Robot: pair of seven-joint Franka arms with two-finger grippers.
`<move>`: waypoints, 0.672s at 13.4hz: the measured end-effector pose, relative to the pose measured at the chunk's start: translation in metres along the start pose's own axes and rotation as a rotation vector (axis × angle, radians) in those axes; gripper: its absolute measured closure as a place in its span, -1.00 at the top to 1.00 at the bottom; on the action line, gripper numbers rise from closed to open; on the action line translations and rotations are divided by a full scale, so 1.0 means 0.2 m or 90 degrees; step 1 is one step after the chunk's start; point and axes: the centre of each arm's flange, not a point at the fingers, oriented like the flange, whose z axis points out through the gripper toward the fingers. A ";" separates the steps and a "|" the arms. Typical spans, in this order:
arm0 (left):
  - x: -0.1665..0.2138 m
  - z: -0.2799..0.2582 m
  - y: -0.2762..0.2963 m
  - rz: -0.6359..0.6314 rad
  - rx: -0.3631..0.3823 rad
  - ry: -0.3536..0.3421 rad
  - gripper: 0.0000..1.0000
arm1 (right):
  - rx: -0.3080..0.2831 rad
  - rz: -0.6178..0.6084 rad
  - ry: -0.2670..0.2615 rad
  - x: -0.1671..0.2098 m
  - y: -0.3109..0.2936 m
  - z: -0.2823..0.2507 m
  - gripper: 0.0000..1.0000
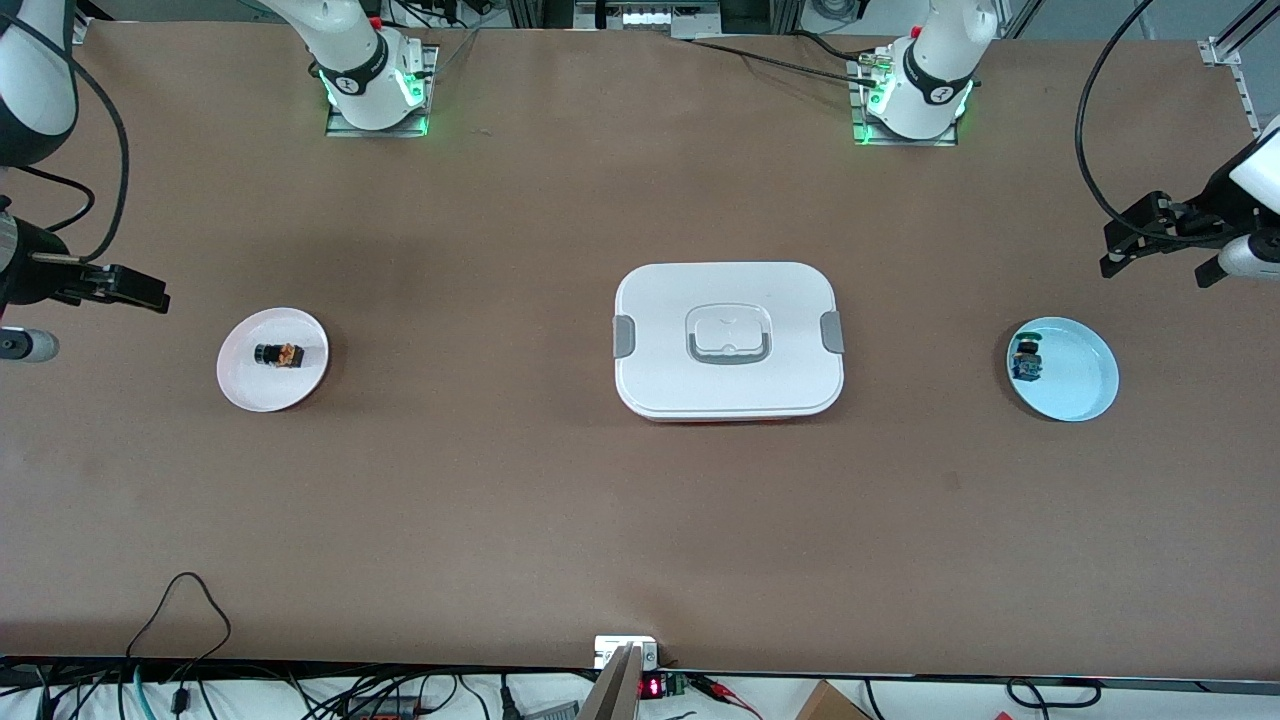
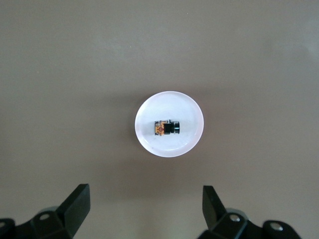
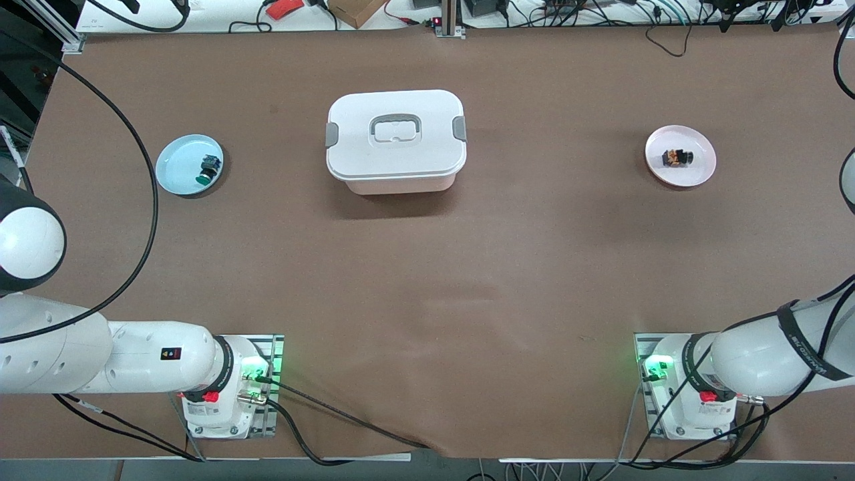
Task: Transfer orange switch to right arm and place
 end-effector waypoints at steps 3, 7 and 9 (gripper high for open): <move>0.00 0.00 0.00 0.000 0.000 0.000 1.00 | 0.010 0.001 0.007 -0.01 -0.01 0.01 1.00; 0.00 0.00 0.00 0.000 0.000 0.000 1.00 | 0.016 -0.014 0.001 -0.07 0.10 0.09 1.00; 0.00 0.00 0.00 0.000 0.000 0.000 1.00 | 0.019 -0.016 0.050 -0.08 0.11 0.12 1.00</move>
